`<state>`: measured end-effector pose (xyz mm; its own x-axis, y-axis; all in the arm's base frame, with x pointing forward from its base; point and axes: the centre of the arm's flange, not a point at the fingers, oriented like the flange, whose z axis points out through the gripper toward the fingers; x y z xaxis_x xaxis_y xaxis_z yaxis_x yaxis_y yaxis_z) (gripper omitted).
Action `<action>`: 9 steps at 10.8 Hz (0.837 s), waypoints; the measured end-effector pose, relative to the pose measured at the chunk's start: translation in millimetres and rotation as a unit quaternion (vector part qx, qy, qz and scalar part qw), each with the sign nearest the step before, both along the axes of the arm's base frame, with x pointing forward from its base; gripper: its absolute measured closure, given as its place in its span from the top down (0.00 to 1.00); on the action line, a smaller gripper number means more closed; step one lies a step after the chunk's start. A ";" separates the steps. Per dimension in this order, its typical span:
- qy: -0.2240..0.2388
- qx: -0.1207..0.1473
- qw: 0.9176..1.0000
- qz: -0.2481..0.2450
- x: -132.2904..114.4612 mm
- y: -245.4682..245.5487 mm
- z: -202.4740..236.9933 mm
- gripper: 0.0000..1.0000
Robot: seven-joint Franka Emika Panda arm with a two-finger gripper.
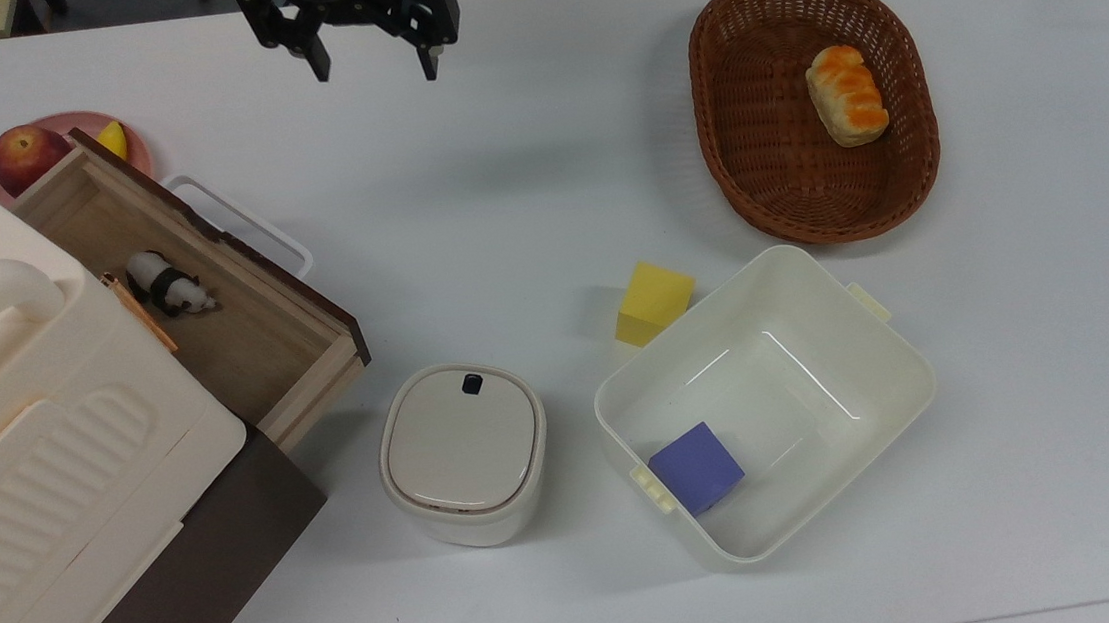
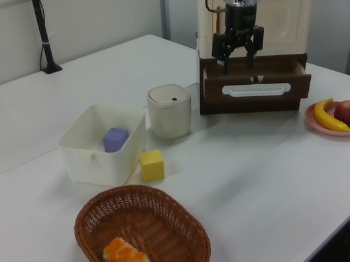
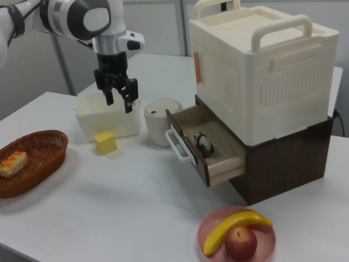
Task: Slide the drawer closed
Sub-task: 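Lower the gripper toward the front face of the open drawer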
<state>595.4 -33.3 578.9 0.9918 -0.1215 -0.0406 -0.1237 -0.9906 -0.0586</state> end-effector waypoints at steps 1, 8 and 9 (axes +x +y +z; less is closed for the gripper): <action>0.005 0.000 1.000 -0.005 -0.5 0.0 -4.5 0.69; 0.023 -0.006 0.989 -0.148 2.8 -37.5 -46.0 0.30; 0.017 -0.014 0.985 -0.173 8.2 -46.4 -60.1 0.30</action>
